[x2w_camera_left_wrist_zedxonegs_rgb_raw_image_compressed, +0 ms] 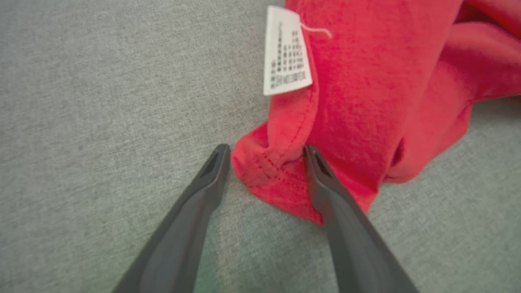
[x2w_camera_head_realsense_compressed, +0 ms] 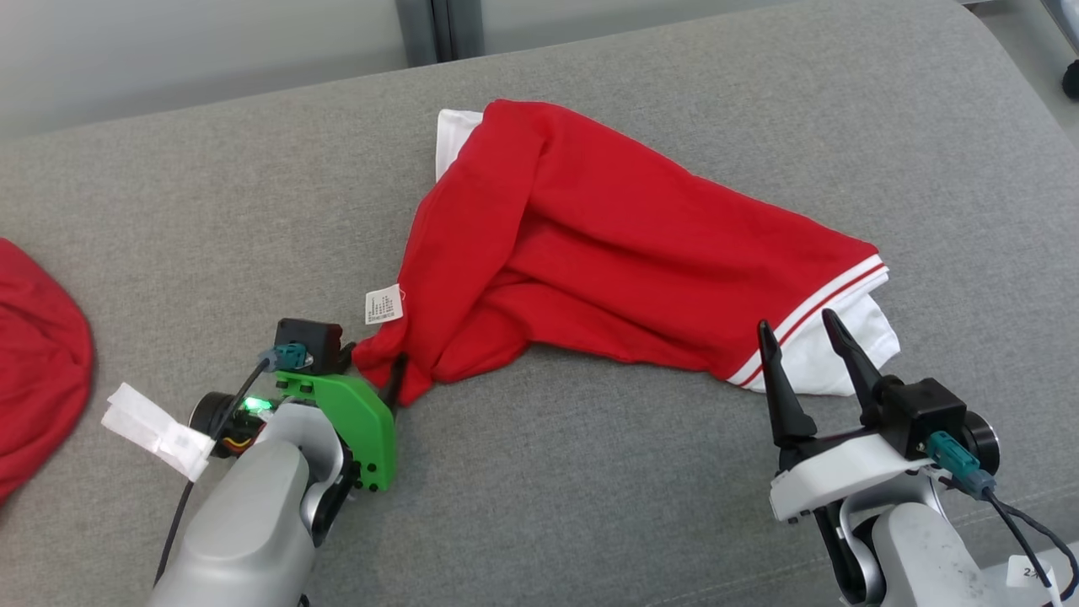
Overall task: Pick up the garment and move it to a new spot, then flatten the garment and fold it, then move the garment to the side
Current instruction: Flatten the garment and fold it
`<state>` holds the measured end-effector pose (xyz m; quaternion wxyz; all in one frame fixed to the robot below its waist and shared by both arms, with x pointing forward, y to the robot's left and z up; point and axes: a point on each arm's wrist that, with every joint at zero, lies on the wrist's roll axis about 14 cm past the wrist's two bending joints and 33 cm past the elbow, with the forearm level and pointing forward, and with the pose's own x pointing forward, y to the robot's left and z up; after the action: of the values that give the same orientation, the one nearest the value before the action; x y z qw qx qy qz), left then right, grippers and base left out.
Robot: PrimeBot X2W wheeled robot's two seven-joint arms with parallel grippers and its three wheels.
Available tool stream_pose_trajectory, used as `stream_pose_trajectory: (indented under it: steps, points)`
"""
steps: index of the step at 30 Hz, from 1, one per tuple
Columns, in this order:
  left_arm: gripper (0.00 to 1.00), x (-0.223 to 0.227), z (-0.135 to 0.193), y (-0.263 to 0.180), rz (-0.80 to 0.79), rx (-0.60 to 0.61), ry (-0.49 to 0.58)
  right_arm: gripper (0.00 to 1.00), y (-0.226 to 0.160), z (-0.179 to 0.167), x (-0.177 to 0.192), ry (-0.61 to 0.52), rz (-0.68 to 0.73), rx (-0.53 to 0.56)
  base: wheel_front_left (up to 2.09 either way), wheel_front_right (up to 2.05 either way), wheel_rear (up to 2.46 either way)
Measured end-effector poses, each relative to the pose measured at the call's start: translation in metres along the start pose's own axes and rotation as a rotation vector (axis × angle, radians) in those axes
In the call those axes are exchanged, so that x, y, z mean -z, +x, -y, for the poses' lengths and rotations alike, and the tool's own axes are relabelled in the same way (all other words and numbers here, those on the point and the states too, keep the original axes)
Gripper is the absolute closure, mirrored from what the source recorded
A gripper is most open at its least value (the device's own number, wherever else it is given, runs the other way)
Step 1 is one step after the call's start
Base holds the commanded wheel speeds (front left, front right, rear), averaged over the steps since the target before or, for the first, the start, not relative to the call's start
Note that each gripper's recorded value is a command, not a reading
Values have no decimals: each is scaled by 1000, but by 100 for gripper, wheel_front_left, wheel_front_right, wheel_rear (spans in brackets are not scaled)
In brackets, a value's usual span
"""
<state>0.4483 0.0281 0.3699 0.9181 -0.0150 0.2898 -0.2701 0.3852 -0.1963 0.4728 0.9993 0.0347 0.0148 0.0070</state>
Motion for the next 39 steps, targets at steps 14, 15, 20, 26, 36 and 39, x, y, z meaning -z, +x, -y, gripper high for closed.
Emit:
stream_pose_trajectory:
  steps: [14, 15, 20, 26, 36, 39]
  points:
    - [100, -111, -49, 15, 336, -104, 54, 0, 17, -16, 3, -11, -1, -55, 0, 0, 0]
    - [100, -121, -53, 17, 350, -113, 61, 0, 19, -18, 3, -11, 0, -62, 0, 0, 0]
    - [100, -180, -83, 25, 436, -173, 119, 0, 27, -25, 7, -9, -10, -86, 0, 0, 0]
    - [100, -223, -95, 43, 509, -218, 158, 0, 29, -19, 20, -6, -46, -73, 0, 0, 0]
    - [0, -174, -86, 79, 387, -190, 105, 0, 28, -6, 34, -15, -90, -37, 0, 0, 0]
    - [0, -155, -88, 74, 365, -198, 50, 0, 31, -12, 35, -12, -88, -53, 0, 0, 0]
